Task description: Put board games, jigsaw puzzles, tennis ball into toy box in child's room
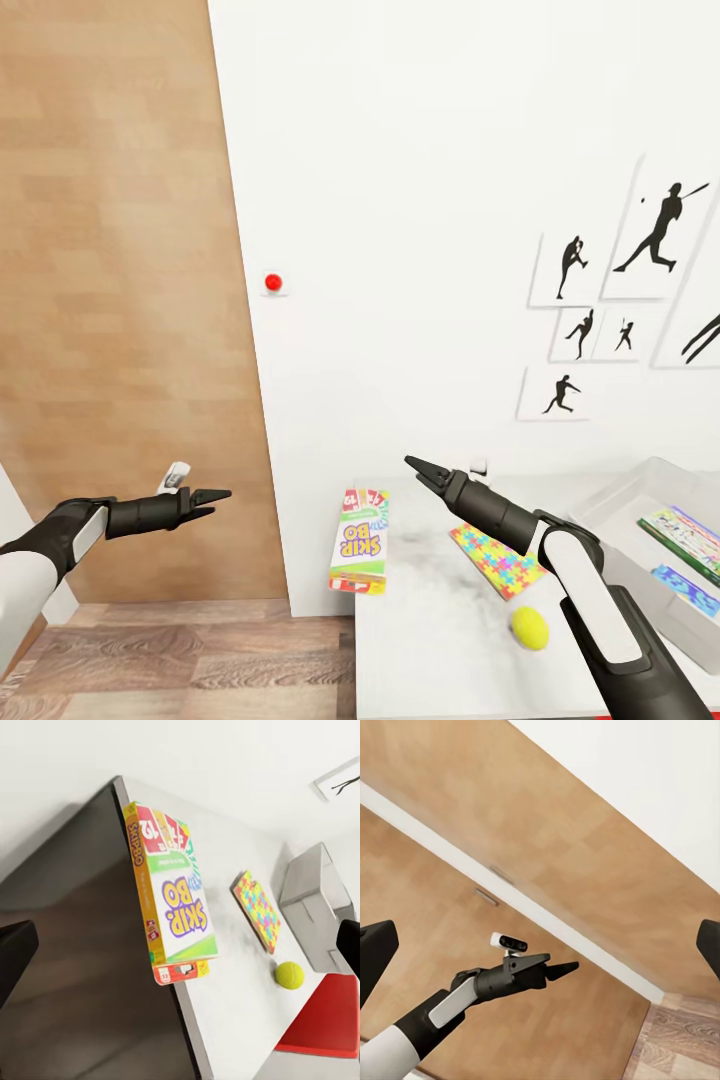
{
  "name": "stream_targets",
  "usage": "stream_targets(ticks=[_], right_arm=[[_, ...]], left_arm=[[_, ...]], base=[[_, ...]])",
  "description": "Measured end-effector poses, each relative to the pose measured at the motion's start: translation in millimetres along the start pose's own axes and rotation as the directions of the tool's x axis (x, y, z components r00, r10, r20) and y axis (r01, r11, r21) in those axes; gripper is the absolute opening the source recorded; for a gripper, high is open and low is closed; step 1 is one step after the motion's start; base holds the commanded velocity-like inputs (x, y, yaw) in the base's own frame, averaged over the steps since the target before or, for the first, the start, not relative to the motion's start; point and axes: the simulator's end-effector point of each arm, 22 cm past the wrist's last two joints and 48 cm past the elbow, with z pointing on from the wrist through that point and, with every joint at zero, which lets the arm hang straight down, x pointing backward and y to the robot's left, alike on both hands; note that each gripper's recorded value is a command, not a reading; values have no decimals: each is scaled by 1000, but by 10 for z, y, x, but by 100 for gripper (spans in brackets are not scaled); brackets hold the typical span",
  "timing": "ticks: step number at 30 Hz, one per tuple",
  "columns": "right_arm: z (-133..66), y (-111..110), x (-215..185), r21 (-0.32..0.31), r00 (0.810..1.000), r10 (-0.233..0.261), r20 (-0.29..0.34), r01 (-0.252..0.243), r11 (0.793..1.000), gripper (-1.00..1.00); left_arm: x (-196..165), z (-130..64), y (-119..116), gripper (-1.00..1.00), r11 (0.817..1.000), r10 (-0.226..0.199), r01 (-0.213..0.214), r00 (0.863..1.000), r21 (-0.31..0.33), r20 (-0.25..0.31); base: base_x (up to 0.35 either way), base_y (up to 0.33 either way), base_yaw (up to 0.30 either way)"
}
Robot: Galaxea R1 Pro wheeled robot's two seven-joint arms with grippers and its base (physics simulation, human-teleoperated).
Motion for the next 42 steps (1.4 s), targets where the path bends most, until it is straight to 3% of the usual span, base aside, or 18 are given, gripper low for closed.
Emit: stream_targets(ticks=[16,24,27,42], right_arm=[[22,-161,23,1,1000,-4,23,4,1000,100],[24,-243,2,1,999,-13,49,13,1000,100],[25,-274,14,2,999,-14,50,14,1000,100],[19,-429,115,2,999,-13,51,13,1000,100]], left_arm=[[67,111,173,100,1000,0,0,1000,-23,-6],[141,238,577,100,981,-3,1,1000,-192,-13],[177,323,643,100,975,0,-4,1000,-223,-16],[267,506,701,100,978,3,-6,1000,-207,-17]], base=[[0,0,0],[0,0,0],[0,0,0],[0,0,-63]])
